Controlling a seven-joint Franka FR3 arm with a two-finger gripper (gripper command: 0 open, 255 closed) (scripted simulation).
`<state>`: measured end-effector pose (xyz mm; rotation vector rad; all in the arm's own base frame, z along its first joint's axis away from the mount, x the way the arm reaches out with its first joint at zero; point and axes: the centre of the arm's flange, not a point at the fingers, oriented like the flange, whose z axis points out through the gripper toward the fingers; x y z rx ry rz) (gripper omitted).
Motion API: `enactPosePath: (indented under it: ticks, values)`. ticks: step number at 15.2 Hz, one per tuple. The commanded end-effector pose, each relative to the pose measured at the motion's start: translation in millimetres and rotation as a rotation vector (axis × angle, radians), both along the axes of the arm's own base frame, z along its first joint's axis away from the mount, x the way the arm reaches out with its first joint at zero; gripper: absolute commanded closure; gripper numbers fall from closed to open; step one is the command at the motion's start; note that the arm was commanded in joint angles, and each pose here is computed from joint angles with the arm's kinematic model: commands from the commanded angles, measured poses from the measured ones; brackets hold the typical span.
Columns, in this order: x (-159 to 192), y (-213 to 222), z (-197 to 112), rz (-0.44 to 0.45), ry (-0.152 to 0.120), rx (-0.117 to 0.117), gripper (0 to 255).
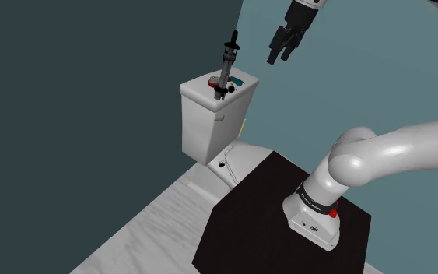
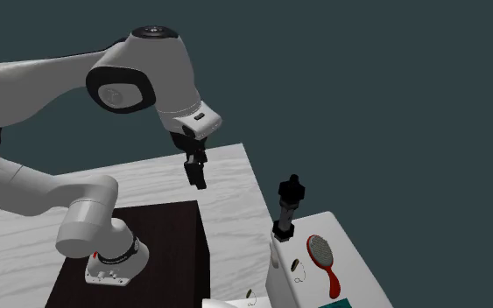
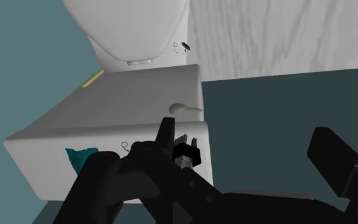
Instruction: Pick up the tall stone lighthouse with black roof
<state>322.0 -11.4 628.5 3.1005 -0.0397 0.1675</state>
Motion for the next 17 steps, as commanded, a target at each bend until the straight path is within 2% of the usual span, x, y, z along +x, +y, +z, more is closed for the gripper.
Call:
enactPosePath:
  ticks: [1,17]
  values:
    - [0.0,0.0,0.0,0.000,0.000,0.000,0]
    - [187.8,-78.9,-14.8,0.010,-0.105,0.159,0]
